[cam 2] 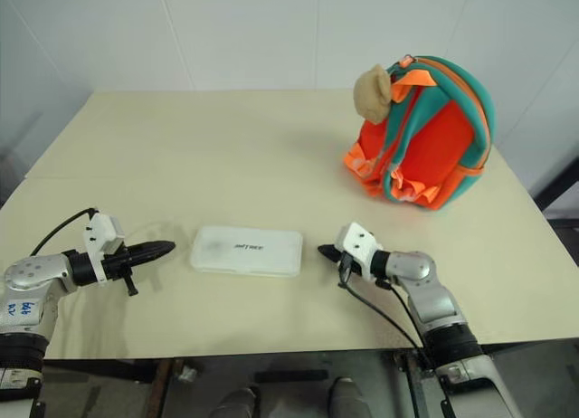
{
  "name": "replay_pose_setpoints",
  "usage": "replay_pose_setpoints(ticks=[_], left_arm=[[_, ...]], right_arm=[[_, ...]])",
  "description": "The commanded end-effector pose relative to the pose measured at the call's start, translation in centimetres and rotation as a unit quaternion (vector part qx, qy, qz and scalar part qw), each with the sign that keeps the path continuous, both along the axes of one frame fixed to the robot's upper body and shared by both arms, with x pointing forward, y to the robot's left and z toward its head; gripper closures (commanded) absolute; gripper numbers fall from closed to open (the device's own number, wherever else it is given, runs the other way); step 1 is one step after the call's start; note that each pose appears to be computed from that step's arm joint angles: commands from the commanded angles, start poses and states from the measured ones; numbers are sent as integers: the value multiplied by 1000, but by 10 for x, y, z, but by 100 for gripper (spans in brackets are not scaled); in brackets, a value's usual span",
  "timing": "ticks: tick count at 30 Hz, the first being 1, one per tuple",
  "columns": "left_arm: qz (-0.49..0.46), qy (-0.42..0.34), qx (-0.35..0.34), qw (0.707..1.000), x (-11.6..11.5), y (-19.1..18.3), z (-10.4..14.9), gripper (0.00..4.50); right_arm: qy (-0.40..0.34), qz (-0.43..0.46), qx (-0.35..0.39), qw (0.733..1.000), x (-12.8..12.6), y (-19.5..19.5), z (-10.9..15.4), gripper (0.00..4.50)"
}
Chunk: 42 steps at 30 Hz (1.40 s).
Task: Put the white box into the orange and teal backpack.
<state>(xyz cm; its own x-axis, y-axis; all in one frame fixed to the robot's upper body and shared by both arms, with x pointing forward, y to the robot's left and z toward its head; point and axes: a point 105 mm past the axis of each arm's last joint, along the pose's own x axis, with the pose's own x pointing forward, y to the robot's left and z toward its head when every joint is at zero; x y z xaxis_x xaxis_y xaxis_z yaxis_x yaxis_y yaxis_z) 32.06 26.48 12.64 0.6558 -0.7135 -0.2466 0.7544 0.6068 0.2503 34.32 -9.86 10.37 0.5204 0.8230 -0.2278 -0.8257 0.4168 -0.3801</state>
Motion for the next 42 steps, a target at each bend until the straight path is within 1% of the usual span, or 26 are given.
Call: replay_pose_setpoints(ticks=[1, 4, 9, 17, 22, 25, 34, 38, 42], left_arm=[[-17, -5, -1, 1000, -3, -8, 2, 447], [-32, 1, -5, 999, -6, -17, -5, 447], [-54, 16, -19, 998, -11, -28, -15, 447], [-104, 32, -39, 993, -20, -56, -28, 447], [-124, 35, -49, 990, -22, -72, -28, 447], [-130, 35, -54, 990, -22, -77, -29, 447], [-129, 33, -52, 990, -18, -79, -31, 447], [-111, 28, -50, 992, -16, -71, -30, 447], [-86, 21, -62, 994, -16, -60, -25, 447]], right_arm=[[-16, 29, 16, 999, -11, 21, 12, 450], [-12, 43, 17, 999, -19, 28, 12, 450], [-5, 43, 9, 999, -21, 26, 11, 450], [-18, 11, -20, 1000, -7, -8, 19, 450], [-15, -1, -37, 999, -10, -31, 21, 450], [-2, -5, -44, 999, -15, -41, 16, 450], [6, -15, -41, 999, -19, -43, 8, 450], [-6, -31, -46, 998, -11, -50, 13, 450], [-19, -59, -57, 996, 6, -63, 17, 450]])
